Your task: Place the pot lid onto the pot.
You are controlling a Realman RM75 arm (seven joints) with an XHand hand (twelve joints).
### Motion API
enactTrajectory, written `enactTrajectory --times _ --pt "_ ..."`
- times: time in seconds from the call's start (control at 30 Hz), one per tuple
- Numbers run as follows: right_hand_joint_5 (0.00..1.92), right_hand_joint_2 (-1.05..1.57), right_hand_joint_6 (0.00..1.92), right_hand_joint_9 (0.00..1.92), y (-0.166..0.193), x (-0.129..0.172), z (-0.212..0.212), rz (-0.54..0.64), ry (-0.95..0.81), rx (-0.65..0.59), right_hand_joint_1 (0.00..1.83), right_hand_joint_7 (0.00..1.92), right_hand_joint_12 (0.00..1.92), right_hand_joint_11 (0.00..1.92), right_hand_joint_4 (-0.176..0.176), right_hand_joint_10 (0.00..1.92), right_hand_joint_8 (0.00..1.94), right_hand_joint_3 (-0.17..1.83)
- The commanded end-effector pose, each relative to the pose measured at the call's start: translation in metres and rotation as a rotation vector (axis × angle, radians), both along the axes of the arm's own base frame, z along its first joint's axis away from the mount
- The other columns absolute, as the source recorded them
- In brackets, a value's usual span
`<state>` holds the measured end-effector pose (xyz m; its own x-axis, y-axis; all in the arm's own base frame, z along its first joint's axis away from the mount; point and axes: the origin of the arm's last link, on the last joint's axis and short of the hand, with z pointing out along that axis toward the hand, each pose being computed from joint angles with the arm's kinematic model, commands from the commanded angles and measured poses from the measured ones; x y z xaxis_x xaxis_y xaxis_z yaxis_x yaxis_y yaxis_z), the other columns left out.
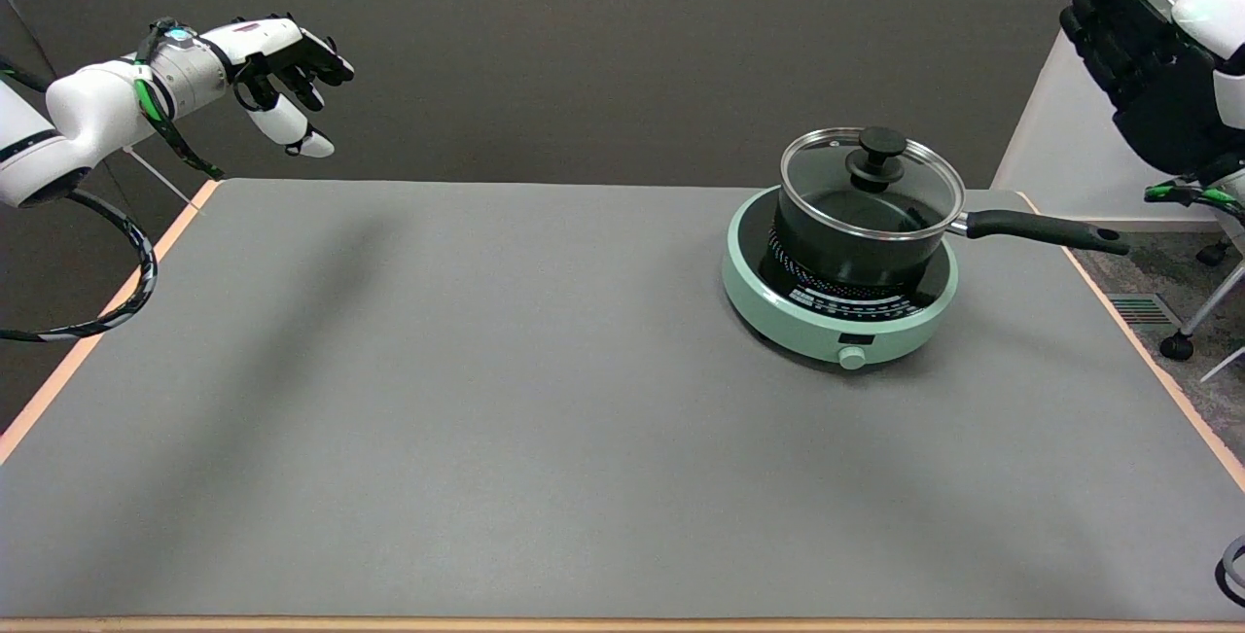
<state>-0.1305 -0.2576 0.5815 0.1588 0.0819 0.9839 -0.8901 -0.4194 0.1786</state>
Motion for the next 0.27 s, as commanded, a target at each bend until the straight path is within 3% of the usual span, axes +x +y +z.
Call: enactTrajectory --times 0.03,0.27 --pt "0.09 0.76 0.16 0.00 0.0009 0.0064 -0.0228 0.064 -0.010 0.094 0.29 0.00 0.00 0.00 -0.080 0.00 0.00 0.84" --pt "0.10 0.76 0.14 0.00 -0.0012 0.0106 -0.0240 0.065 -0.003 0.089 0.30 0.00 0.00 0.00 -0.082 0.00 0.00 0.86"
